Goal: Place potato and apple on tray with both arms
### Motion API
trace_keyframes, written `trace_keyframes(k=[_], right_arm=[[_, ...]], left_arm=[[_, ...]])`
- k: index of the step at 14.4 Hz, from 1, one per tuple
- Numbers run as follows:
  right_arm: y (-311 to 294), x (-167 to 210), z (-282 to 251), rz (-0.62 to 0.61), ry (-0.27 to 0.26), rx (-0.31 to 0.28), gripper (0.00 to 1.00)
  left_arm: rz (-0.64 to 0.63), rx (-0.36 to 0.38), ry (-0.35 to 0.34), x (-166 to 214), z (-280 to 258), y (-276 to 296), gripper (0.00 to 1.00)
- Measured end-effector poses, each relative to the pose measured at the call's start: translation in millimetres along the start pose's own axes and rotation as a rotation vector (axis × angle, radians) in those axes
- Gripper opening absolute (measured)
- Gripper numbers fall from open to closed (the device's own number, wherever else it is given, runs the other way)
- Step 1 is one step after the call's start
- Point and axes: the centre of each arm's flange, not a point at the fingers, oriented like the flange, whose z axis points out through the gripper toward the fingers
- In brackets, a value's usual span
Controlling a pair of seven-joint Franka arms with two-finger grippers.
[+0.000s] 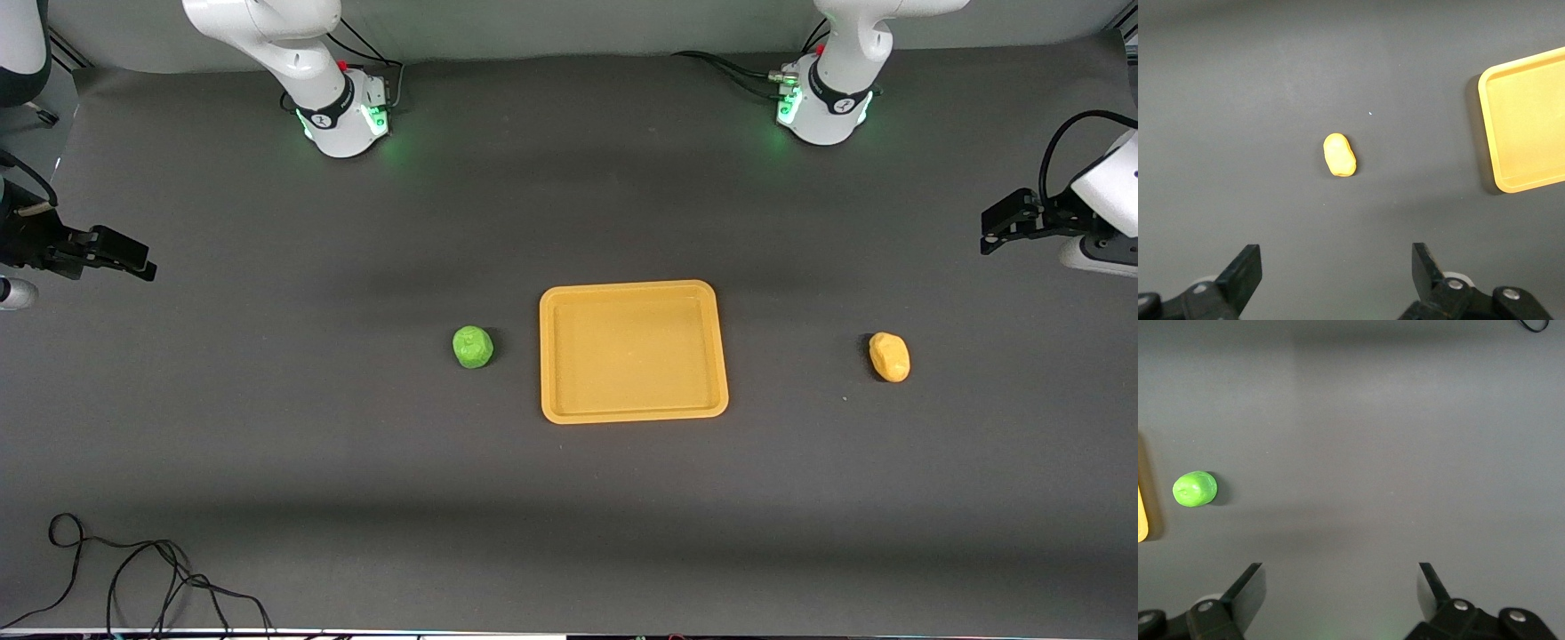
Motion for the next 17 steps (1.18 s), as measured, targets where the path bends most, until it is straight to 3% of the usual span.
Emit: trace_keyframes(k=[11, 14, 17], right_arm=[[-0.6, 0.7, 2.3, 0.000, -0.005, 0.004, 1.00], [-1.5, 1.5, 3.7, -0.002, -0.007, 0.005, 1.00], [-3.0, 1.7, 3.7, -0.004, -0.007, 0.005, 1.00]], left_arm=[[-0.020, 0.001, 0.002, 2.4, 21.4, -13.9, 1.00], [-0.022, 0.003, 0.016, 9.8, 84.2, -19.1, 1.00], [-0.032, -0.005, -0.027, 22.1, 172.1, -27.4, 1.00]])
